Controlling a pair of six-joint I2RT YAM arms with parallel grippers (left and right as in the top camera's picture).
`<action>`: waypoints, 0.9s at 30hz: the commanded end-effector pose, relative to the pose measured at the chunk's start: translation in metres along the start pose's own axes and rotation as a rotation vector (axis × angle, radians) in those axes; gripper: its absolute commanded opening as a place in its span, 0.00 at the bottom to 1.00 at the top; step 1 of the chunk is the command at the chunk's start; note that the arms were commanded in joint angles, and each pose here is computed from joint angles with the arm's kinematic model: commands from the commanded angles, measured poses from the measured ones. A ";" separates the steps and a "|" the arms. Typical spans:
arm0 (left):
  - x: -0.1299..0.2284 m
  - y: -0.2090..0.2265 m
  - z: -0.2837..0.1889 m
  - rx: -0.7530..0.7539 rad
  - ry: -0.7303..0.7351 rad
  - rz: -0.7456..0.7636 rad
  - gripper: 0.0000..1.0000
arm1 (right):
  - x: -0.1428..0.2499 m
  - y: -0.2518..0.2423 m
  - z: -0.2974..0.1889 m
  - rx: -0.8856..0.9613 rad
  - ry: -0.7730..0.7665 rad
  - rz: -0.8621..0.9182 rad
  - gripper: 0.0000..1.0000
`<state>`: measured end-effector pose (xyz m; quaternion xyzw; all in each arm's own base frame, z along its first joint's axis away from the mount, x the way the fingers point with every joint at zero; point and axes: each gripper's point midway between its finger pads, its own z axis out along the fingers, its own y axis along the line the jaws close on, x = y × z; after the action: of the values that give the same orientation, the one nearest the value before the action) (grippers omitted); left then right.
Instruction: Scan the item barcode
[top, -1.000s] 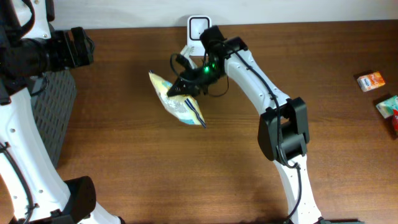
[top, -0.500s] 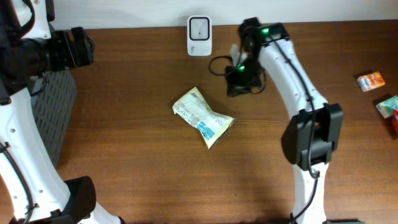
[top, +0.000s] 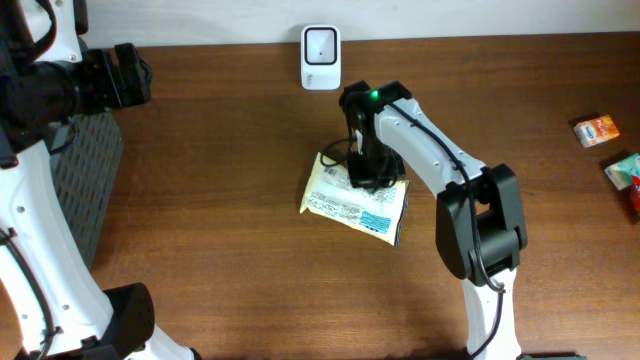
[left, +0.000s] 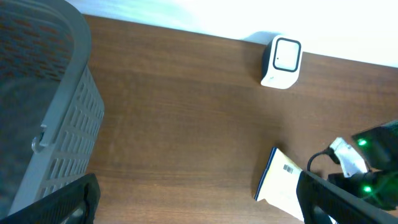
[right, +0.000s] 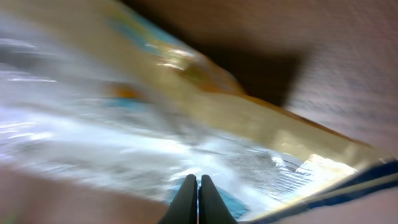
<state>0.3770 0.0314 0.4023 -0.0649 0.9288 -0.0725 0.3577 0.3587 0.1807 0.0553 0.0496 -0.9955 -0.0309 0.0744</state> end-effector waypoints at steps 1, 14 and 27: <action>-0.001 -0.001 -0.003 0.007 -0.009 0.013 0.99 | -0.006 0.040 -0.019 -0.137 -0.067 -0.104 0.04; -0.001 -0.001 -0.003 0.007 -0.009 0.013 0.99 | -0.005 0.023 -0.052 -0.086 -0.082 -0.091 0.41; -0.001 -0.001 -0.003 0.007 -0.009 0.013 0.99 | 0.024 -0.045 -0.046 0.161 0.013 0.038 0.99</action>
<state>0.3770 0.0313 0.4023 -0.0647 0.9287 -0.0723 0.3578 0.3518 0.1383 0.0906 0.0380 -0.9958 0.0362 0.0752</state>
